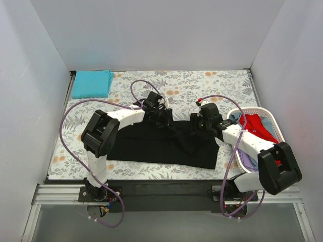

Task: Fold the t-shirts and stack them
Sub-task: Fold the tshirt

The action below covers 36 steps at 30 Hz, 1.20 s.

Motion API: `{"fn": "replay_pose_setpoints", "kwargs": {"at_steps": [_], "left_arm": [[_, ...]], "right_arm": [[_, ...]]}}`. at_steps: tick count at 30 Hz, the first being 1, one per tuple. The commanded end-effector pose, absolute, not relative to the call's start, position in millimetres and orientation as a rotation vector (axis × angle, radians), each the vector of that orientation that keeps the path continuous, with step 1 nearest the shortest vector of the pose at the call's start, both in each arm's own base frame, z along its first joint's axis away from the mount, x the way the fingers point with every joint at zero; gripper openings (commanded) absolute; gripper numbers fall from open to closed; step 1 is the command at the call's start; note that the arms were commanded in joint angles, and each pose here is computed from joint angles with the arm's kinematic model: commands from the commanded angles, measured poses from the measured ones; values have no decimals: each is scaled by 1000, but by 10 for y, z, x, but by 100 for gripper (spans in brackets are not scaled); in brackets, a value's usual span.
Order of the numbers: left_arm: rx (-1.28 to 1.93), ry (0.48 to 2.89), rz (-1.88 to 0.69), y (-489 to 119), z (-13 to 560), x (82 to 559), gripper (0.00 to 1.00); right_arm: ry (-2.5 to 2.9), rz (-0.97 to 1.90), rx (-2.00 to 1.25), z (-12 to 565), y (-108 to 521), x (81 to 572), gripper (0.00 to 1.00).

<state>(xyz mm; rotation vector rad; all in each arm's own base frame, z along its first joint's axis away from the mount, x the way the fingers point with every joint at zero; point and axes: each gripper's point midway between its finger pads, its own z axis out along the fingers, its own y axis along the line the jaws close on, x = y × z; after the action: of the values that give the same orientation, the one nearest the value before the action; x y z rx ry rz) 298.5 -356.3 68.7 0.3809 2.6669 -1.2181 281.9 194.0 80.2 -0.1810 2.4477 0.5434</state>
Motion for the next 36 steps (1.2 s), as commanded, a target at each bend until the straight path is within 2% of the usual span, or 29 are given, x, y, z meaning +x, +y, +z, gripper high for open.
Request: {"fn": "replay_pose_setpoints", "kwargs": {"at_steps": [1, 14, 21, 28, 36], "left_arm": [[448, 2569, -1231, -3497, 991, 2916, 17], [453, 2580, -1145, -3278, 964, 2740, 16], [458, 2636, -1141, -3212, 849, 2623, 15], [425, 2706, -1030, -3045, 692, 2554, 12], [388, 2708, -946, -2957, 688, 2593, 10]], "right_arm": [[2430, 606, -203, 923, 2058, 2881, 51], [2502, 620, -267, 684, 2143, 2641, 51], [2523, 612, -271, 583, 2185, 2679, 52], [2543, 616, -302, 501, 2245, 2622, 51], [2545, 696, -355, 547, 2373, 2361, 51]]}}
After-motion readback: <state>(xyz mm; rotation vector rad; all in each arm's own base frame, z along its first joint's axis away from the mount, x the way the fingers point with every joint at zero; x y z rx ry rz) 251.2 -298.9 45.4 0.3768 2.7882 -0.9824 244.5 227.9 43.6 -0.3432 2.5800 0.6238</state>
